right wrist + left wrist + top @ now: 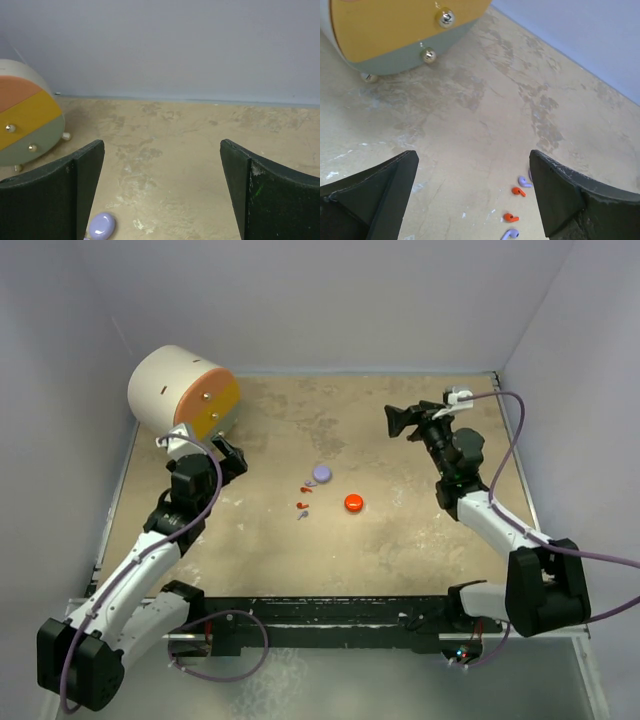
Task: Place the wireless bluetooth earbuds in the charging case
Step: Pick up the charging case at the center of the board.
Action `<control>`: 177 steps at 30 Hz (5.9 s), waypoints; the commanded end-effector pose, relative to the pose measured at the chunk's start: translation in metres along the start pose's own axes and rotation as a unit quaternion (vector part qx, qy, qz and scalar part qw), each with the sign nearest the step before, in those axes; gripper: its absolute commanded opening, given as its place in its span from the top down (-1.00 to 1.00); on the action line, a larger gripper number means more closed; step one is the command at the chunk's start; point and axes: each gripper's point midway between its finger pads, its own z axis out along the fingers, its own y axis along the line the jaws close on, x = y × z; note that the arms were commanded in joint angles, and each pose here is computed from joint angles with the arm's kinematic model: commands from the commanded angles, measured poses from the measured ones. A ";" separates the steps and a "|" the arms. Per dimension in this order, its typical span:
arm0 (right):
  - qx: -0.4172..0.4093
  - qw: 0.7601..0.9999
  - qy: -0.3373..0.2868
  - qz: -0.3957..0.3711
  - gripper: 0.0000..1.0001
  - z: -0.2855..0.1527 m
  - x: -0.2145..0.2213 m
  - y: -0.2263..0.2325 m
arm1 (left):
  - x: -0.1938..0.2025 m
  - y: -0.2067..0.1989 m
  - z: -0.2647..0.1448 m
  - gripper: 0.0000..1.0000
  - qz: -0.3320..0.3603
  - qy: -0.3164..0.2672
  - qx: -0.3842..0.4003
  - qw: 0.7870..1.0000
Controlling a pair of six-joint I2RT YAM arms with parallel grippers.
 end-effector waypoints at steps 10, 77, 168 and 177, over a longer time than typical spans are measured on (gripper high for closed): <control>-0.139 0.988 0.033 0.052 -1.00 0.015 0.012 0.037 | 0.010 -0.053 -0.002 -0.86 -0.037 0.015 0.142 0.989; 0.043 0.915 0.390 -0.095 -0.52 0.004 0.279 0.118 | 0.062 -0.039 0.019 -0.82 -0.028 0.077 0.115 0.990; -0.426 0.872 0.057 -0.236 1.00 -0.019 0.128 0.258 | 0.038 -0.115 -0.004 -0.38 -0.163 0.025 0.340 0.926; -0.440 0.866 0.070 -0.226 1.00 -0.013 0.132 0.267 | 0.043 -0.116 -0.007 -0.38 -0.174 0.029 0.354 0.918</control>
